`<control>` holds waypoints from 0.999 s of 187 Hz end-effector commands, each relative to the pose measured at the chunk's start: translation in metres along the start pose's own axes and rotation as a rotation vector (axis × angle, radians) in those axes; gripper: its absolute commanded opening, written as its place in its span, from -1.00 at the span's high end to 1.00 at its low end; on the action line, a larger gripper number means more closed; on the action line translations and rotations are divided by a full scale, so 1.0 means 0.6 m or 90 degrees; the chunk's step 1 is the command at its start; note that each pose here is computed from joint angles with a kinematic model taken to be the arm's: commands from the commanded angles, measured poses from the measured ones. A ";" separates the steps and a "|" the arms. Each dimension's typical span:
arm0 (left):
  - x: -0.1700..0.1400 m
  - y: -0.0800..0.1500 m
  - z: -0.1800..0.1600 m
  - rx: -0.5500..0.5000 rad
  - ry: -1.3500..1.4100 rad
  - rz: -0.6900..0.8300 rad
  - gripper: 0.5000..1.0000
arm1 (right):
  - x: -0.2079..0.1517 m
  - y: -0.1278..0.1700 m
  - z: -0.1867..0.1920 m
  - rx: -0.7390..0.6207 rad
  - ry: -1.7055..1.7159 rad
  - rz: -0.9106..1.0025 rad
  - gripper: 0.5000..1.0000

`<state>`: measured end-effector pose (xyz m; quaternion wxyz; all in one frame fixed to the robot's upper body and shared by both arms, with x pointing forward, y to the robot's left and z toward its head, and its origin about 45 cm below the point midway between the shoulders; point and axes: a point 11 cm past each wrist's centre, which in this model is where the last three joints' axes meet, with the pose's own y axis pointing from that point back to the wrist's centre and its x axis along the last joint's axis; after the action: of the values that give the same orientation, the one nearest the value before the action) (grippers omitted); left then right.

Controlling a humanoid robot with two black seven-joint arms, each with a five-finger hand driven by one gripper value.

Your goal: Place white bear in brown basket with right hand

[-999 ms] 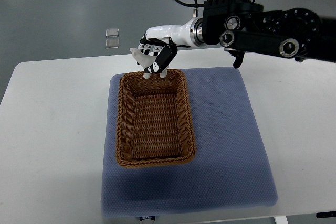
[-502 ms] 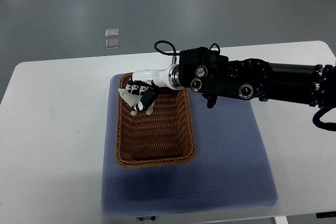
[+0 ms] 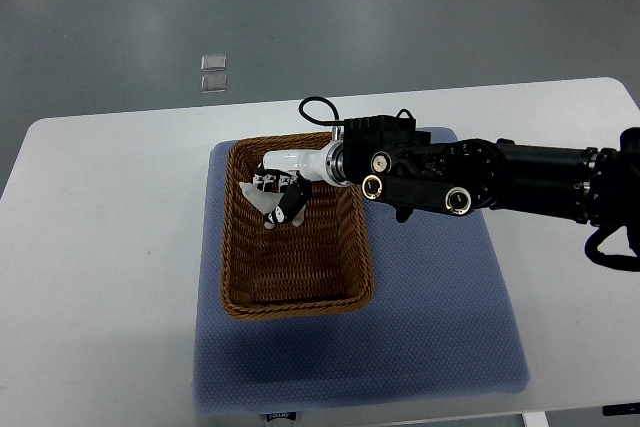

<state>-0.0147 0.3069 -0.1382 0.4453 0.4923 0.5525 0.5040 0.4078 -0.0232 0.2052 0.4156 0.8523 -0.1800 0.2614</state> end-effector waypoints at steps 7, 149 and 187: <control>0.000 0.000 0.000 0.000 0.001 0.000 -1.00 | 0.000 -0.001 0.003 -0.001 -0.002 0.002 0.22; -0.001 0.000 0.000 0.000 -0.001 -0.001 -1.00 | 0.125 0.060 0.020 0.049 -0.113 0.119 -0.54; -0.001 0.000 0.000 0.000 -0.001 -0.001 -1.00 | 0.170 0.092 0.044 0.113 -0.283 0.195 -0.54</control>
<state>-0.0147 0.3064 -0.1383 0.4460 0.4922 0.5527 0.5033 0.4619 -0.0688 0.2845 0.2904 0.8778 -0.3250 0.1988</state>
